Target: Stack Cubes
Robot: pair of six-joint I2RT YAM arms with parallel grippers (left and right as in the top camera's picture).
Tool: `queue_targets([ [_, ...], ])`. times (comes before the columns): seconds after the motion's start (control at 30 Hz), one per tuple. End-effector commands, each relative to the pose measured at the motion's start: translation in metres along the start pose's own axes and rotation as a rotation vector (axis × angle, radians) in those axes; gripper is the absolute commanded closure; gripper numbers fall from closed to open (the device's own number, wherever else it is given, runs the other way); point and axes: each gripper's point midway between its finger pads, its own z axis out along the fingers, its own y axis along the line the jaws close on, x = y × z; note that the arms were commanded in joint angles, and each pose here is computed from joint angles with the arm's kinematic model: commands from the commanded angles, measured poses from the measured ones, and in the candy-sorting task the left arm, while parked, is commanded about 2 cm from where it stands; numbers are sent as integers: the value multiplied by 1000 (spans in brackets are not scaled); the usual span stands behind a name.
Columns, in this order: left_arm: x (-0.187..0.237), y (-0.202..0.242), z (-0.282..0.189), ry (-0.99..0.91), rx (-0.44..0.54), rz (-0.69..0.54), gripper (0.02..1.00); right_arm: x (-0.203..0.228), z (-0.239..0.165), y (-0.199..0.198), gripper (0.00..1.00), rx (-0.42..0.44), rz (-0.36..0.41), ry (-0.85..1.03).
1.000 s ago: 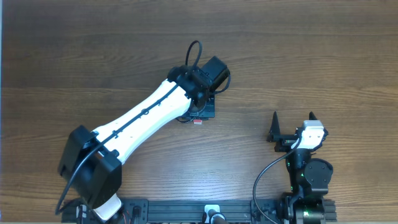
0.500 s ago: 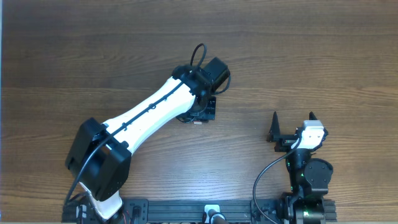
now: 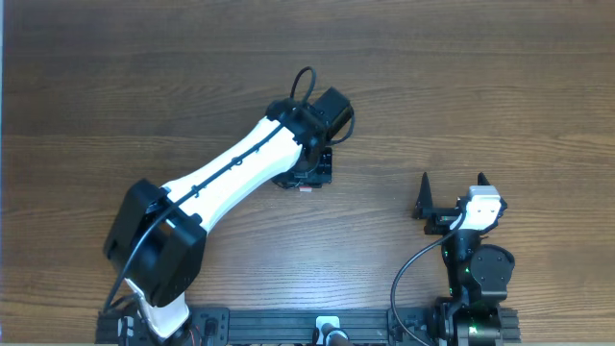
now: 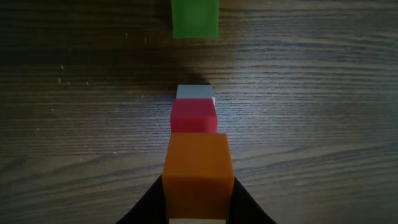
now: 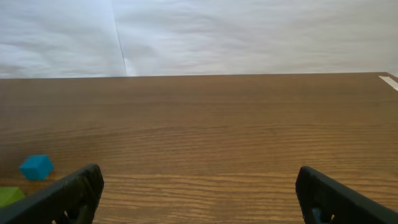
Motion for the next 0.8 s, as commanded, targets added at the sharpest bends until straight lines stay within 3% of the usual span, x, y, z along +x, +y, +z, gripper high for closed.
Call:
queue_targets([
  [0.03,-5,3,6,2,-18,-48,978,1,0,0,9,-3,-1,-5],
  [0.8,-9,4,16,-3,-39,-47,978,1,0,0,7,-3,-1,-5],
])
